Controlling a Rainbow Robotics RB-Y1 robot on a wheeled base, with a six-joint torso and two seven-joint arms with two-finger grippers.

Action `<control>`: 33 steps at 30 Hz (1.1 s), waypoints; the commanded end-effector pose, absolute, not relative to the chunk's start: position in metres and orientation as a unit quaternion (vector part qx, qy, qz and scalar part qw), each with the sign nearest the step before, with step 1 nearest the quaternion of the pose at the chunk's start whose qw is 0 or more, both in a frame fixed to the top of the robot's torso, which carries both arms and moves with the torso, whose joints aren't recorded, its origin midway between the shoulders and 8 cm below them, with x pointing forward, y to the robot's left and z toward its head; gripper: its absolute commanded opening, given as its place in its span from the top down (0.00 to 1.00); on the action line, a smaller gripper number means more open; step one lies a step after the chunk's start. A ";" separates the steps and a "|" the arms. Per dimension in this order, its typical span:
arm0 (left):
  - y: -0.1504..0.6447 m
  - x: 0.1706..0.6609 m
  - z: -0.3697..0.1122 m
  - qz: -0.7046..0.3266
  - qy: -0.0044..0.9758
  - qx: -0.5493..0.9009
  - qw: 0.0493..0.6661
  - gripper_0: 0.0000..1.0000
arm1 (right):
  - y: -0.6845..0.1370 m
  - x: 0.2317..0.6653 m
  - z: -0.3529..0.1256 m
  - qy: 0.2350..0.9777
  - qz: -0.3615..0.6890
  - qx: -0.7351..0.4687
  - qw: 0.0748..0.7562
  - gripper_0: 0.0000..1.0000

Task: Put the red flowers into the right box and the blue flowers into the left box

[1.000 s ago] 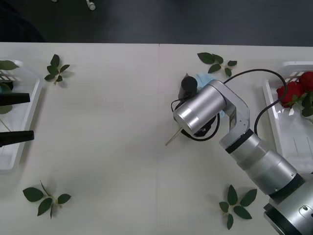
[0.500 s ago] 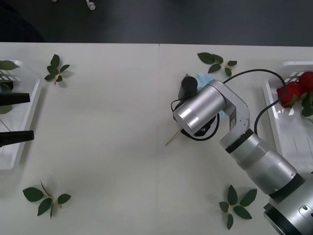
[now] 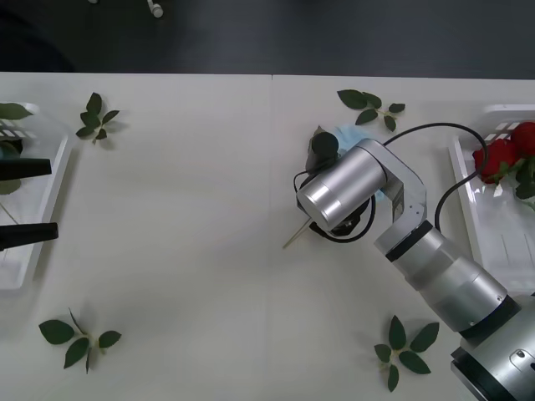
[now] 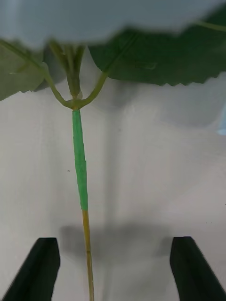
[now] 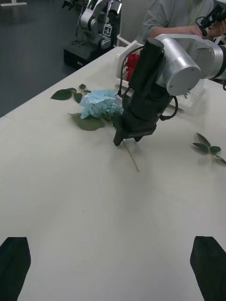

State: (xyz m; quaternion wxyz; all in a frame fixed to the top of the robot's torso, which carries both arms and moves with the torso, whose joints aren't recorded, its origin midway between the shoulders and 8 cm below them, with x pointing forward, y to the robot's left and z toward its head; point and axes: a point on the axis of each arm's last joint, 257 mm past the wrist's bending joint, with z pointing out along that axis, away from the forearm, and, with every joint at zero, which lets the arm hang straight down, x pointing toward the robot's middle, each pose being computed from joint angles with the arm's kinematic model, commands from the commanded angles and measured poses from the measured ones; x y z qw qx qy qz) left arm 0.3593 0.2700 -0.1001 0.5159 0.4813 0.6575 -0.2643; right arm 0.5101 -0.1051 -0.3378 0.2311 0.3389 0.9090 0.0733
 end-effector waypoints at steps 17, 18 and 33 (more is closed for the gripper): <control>0.261 0.357 -0.089 -0.262 0.647 0.500 0.512 0.00 | -0.095 0.513 -0.334 0.911 0.074 0.334 0.228 0.97; 0.261 0.357 -0.089 -0.262 0.647 0.500 0.512 0.00 | -0.094 0.512 -0.334 0.912 0.074 0.334 0.227 1.00; 0.261 0.357 -0.089 -0.262 0.647 0.500 0.512 0.00 | -0.099 0.504 -0.277 0.919 0.102 0.304 0.229 1.00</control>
